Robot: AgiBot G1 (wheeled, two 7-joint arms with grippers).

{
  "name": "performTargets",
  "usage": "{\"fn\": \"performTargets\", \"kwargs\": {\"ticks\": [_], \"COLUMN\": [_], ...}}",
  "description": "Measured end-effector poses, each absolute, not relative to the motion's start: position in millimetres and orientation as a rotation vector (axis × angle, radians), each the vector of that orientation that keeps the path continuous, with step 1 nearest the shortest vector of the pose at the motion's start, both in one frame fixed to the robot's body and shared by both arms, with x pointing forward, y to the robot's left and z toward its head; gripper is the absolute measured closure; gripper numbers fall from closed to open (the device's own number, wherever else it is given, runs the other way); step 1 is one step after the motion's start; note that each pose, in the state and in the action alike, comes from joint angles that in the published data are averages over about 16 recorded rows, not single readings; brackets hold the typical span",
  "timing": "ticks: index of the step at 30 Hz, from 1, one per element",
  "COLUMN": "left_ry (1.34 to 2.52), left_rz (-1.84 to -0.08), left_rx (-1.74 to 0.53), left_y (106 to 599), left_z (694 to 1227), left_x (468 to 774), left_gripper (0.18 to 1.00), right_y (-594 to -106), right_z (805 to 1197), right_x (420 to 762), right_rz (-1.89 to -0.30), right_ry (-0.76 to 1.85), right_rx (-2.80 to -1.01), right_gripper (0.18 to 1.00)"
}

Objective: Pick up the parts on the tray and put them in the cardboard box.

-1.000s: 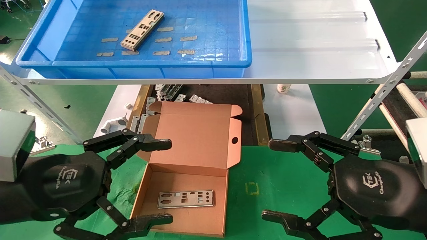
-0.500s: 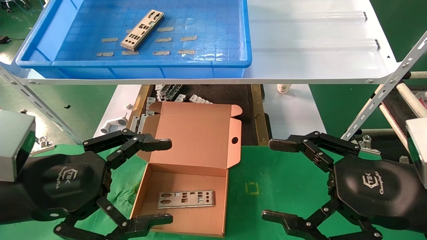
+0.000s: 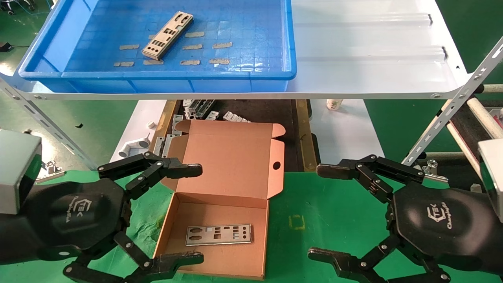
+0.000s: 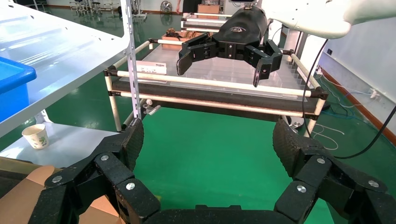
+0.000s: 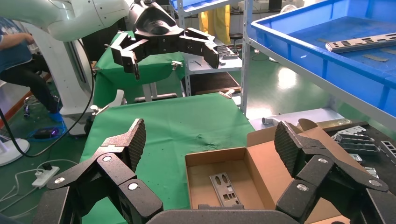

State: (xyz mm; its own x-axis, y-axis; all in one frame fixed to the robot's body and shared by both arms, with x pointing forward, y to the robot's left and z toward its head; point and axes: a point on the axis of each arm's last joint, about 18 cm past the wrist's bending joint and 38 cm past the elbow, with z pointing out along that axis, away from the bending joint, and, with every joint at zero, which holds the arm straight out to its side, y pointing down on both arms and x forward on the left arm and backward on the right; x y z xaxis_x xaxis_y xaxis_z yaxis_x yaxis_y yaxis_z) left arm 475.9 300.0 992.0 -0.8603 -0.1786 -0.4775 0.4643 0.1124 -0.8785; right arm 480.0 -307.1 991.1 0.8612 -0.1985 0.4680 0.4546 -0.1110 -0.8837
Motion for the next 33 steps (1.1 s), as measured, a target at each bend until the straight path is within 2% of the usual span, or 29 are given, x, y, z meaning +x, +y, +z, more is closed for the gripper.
{"fn": "performTargets", "kwargs": {"ticks": [33], "left_ry": [1.925], "left_rz": [-1.798], "left_rx": [0.277], "left_y": [300.0], "left_z": [992.0], "left_x": [475.9], "left_gripper": [0.184], "right_y": [-307.1], "right_z": [991.1], "right_x": [480.0], "right_rz": [-0.559], "right_ry": [-0.206], "right_rx": [-1.591], "right_gripper": [0.178]}}
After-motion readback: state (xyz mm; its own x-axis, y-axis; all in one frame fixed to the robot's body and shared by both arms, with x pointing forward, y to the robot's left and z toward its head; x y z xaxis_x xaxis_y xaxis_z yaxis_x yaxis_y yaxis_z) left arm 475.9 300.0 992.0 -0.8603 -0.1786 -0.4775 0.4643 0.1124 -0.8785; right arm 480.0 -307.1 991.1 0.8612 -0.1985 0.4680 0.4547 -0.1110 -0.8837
